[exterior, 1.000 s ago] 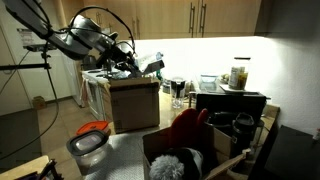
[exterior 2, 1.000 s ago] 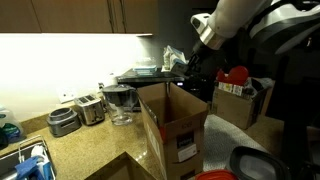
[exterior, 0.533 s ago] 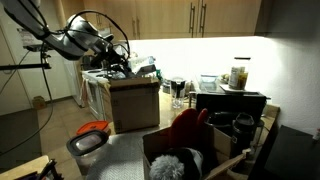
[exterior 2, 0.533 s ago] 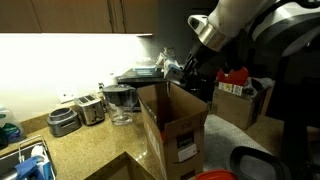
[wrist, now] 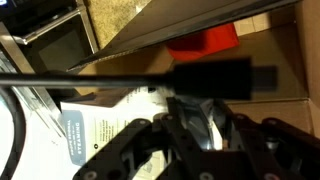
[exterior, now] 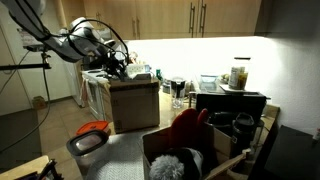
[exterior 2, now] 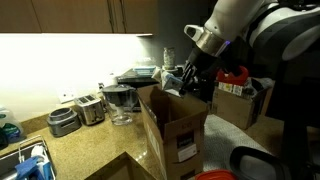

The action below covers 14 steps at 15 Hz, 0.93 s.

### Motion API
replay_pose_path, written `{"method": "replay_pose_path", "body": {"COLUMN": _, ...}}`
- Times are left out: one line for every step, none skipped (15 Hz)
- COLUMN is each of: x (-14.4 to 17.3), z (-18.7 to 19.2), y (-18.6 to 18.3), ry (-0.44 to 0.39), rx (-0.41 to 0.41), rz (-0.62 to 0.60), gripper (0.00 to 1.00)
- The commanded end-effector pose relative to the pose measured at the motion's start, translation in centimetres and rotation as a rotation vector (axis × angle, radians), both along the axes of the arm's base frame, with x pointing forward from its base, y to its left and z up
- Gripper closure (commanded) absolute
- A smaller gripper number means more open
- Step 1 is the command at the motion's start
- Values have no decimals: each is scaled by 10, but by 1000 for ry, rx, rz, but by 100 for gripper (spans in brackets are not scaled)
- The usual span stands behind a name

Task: Put the carton in the brown box.

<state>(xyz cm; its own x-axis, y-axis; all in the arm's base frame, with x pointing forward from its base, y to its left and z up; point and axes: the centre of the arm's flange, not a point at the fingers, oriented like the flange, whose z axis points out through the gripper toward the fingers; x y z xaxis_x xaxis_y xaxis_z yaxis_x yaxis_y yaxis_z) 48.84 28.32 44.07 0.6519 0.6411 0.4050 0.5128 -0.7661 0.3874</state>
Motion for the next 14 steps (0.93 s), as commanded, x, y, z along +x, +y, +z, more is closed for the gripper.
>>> {"method": "replay_pose_path", "body": {"x": -2, "z": -4, "y": -6, "ry": 48, "rx": 19, "rz": 37, "gripper": 34}}
{"method": "replay_pose_path", "body": {"x": -2, "z": -5, "y": -6, "ry": 52, "rx": 20, "rz": 34, "gripper": 29}}
{"method": "replay_pose_path", "body": {"x": -1, "z": -6, "y": -6, "ry": 55, "rx": 22, "rz": 34, "gripper": 23}}
{"method": "replay_pose_path", "body": {"x": -1, "z": -6, "y": -6, "ry": 50, "rx": 22, "rz": 29, "gripper": 16}}
{"method": "replay_pose_path", "body": {"x": -1, "z": -6, "y": -6, "ry": 45, "rx": 21, "rz": 25, "gripper": 10}}
{"method": "replay_pose_path", "body": {"x": -2, "z": -6, "y": -6, "ry": 22, "rx": 16, "rz": 8, "gripper": 5}}
{"method": "replay_pose_path", "body": {"x": -3, "z": -4, "y": -8, "ry": -2, "rx": 13, "rz": -4, "gripper": 1}}
{"method": "replay_pose_path", "body": {"x": -4, "z": -1, "y": -10, "ry": -19, "rx": 6, "rz": -17, "gripper": 0}}
{"method": "replay_pose_path", "body": {"x": -4, "z": 1, "y": -13, "ry": -23, "rx": -1, "rz": -32, "gripper": 0}}
{"method": "replay_pose_path", "body": {"x": -4, "z": 4, "y": -17, "ry": -36, "rx": -7, "rz": -52, "gripper": 0}}
{"method": "replay_pose_path", "body": {"x": -4, "z": 8, "y": -22, "ry": -37, "rx": -10, "rz": -76, "gripper": 0}}
{"method": "replay_pose_path", "body": {"x": -3, "z": 11, "y": -28, "ry": -38, "rx": -11, "rz": -105, "gripper": 0}}
{"method": "replay_pose_path", "body": {"x": -1, "z": 14, "y": -34, "ry": -35, "rx": -7, "rz": -135, "gripper": 0}}
{"method": "replay_pose_path", "body": {"x": 0, "z": 16, "y": -41, "ry": -26, "rx": -6, "rz": -167, "gripper": 0}}
